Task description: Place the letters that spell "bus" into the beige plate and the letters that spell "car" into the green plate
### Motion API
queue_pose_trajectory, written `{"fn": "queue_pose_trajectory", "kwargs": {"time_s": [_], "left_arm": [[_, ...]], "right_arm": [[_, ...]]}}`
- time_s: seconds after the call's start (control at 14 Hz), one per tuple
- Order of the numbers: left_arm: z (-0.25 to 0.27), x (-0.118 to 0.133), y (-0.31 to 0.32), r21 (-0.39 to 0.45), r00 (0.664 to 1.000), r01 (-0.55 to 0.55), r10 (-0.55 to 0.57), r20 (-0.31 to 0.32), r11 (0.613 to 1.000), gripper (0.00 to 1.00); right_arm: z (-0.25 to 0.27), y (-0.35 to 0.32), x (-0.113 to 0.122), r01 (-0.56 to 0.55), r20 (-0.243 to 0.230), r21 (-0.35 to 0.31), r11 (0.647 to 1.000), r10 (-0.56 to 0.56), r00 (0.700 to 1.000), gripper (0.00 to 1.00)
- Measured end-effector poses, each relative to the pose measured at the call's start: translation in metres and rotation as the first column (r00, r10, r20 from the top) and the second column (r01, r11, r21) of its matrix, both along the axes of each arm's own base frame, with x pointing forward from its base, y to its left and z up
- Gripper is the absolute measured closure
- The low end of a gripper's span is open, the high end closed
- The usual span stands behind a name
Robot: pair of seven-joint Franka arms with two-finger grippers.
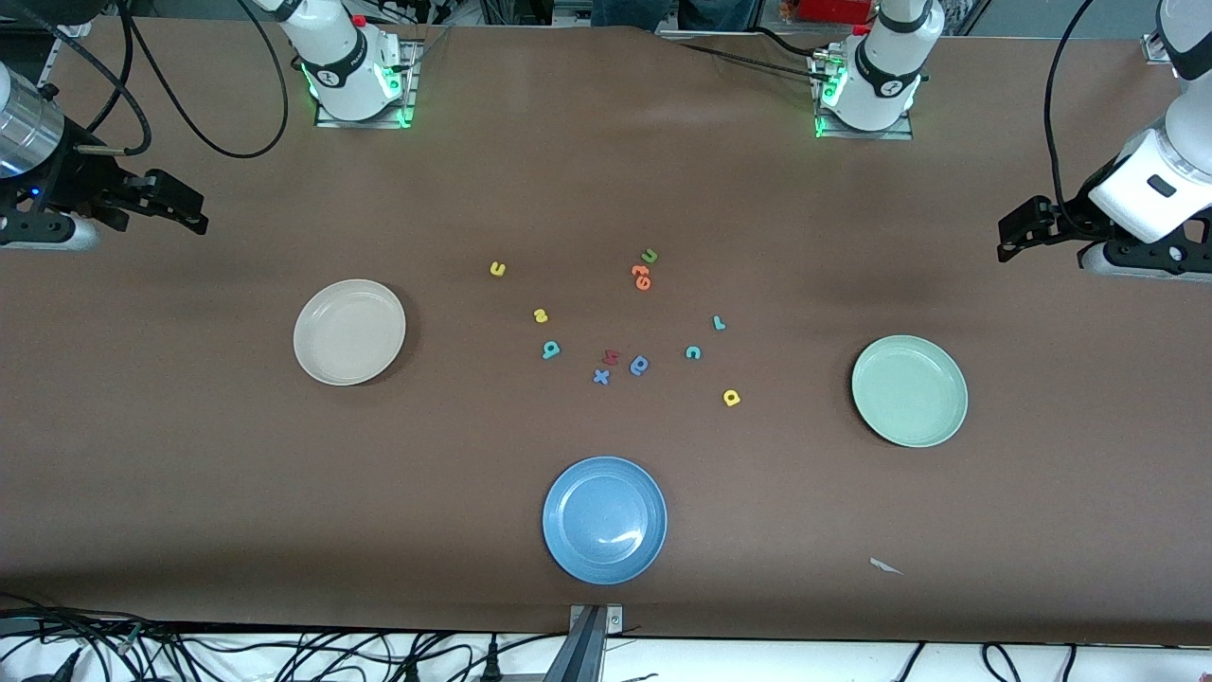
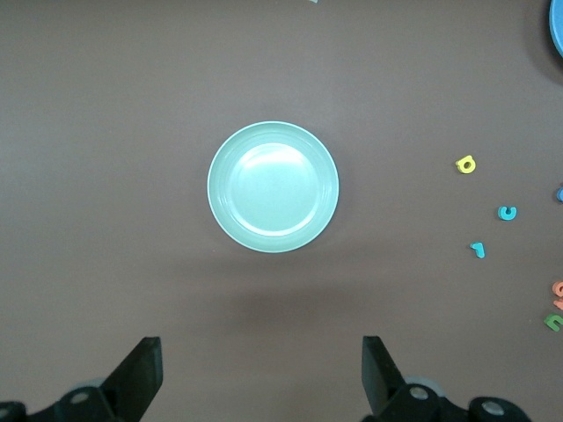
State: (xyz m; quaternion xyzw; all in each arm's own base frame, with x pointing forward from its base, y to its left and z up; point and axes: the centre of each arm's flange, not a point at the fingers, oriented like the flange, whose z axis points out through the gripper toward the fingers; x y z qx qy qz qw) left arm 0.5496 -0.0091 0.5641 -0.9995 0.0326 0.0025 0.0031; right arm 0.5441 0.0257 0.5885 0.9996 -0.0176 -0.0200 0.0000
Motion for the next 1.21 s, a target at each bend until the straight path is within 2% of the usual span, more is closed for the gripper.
{"fn": "queue_pose_trajectory", "kwargs": {"time_s": [0.71, 1.21], "left_arm": [[0.0000, 0.0000, 0.0000, 0.000, 1.000, 0.000, 0.000, 0.000, 1.000, 0.00], [0.0000, 0.0000, -0.0005, 0.000, 1.000, 0.001, -0.001, 0.000, 1.000, 0.00]], "right_arm": [[0.0002, 0.0023, -0.0001, -0.005, 0.000, 0.000, 1.000, 0.005, 1.000, 0.00], [-0.0093, 0.0028, 0.0041, -0.008, -0.018, 0.000, 1.000, 0.008, 1.000, 0.00]]}}
